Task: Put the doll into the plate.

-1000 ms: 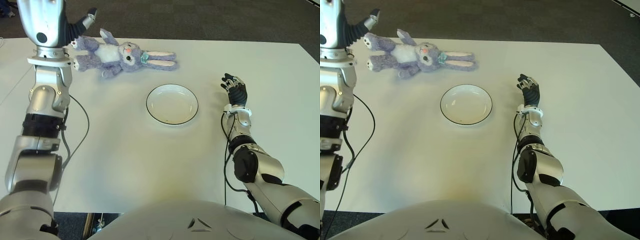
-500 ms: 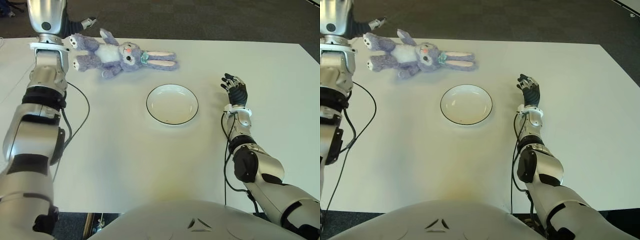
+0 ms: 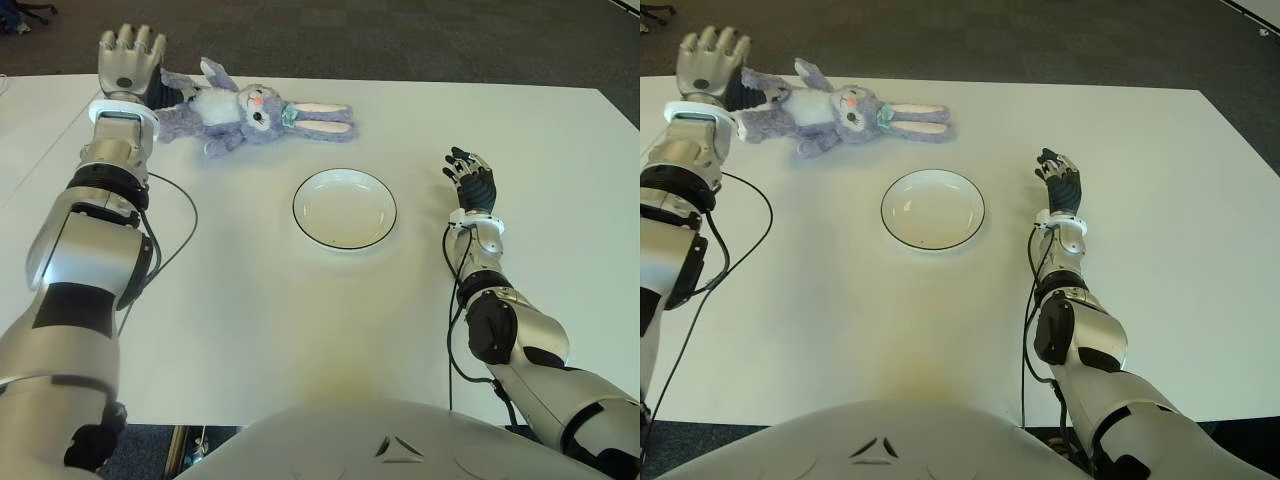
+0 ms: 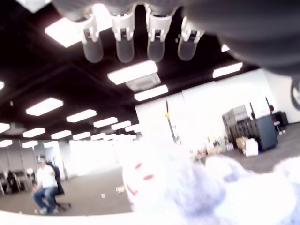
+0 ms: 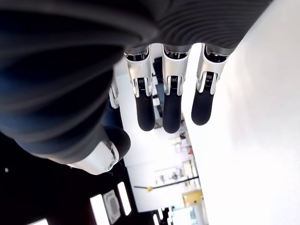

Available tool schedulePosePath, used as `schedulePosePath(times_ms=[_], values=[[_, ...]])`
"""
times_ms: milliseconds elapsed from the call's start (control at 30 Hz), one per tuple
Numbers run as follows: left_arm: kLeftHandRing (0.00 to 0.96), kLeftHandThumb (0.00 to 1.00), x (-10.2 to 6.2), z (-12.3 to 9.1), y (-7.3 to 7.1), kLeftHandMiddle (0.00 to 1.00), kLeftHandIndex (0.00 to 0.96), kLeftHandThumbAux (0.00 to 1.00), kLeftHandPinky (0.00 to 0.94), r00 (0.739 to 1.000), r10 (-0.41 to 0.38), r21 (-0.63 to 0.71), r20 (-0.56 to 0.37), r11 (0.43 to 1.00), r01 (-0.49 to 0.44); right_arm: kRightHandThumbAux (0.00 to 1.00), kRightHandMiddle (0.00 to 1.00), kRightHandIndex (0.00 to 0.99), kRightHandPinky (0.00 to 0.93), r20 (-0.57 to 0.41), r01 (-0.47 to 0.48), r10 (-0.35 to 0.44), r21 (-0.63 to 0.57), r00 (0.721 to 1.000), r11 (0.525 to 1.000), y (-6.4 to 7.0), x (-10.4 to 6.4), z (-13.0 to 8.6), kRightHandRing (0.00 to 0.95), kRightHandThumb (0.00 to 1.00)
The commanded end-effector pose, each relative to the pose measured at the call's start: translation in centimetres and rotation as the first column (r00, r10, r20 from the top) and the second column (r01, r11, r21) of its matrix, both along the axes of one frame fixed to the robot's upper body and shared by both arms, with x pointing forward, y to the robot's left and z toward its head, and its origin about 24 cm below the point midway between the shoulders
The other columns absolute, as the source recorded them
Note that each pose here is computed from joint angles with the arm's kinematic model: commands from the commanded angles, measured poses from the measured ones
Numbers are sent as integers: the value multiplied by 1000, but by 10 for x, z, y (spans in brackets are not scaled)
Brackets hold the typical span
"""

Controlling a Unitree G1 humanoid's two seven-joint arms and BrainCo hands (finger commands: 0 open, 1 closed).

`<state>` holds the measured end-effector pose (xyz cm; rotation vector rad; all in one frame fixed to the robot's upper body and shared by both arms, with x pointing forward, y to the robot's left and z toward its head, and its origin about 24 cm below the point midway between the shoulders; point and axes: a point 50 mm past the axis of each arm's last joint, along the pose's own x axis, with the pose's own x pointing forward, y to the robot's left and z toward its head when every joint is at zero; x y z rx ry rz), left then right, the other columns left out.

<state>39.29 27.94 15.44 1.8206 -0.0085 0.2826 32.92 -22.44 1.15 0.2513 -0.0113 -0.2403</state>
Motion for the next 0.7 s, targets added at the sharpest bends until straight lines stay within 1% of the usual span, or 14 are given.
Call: schedulePosePath(times_ms=[33,67,133,200,267,300,367,467,533,667,700], values=[[0,153,-2,-30,-7,0,0,286,0,980,5,-156,-199,987,-37,731,227,404,253,-412,50,33,188,911,981,23,-76,-98,228,698],[0,152,-3,-34,-7,0,0,289,0,974,10,-183,-227,982,-52,731,227,404,252,-410,50,33,190,912,980,23,-76,-98,228,698],[0,145,-3,-37,-7,0,0,298,0,968,13,-205,-252,976,-67,731,230,404,265,-407,51,33,193,913,980,23,-76,-98,231,698],[0,125,-6,-48,-7,0,0,309,0,951,21,-242,-308,965,-100,731,233,405,270,-403,52,31,195,915,980,23,-76,-97,235,698],[0,119,-8,-53,-7,0,0,312,0,943,23,-257,-331,960,-114,731,234,405,272,-401,52,31,195,916,979,23,-76,-97,237,698],[0,118,-10,-59,-8,0,0,312,0,932,25,-265,-361,956,-128,731,234,405,272,-400,53,29,193,916,980,23,-76,-97,237,698],[0,76,-12,-70,-12,0,0,331,0,912,22,-285,-410,947,-150,730,236,406,264,-401,57,23,187,916,981,23,-76,-97,235,700],[0,51,-16,-81,-15,0,0,331,0,892,19,-306,-451,936,-174,730,237,407,263,-402,63,16,183,916,981,22,-77,-97,234,701],[0,46,-17,-85,-16,0,0,331,0,886,18,-312,-463,932,-182,730,238,407,263,-402,66,14,182,915,981,21,-77,-98,234,701],[0,15,-27,-109,-24,0,0,343,0,847,10,-345,-531,911,-227,729,240,409,261,-401,68,12,185,916,980,21,-78,-98,232,703],[0,3,-28,-112,-25,0,0,349,0,842,9,-348,-539,908,-232,729,240,409,259,-401,69,12,185,916,980,20,-78,-98,231,704]])
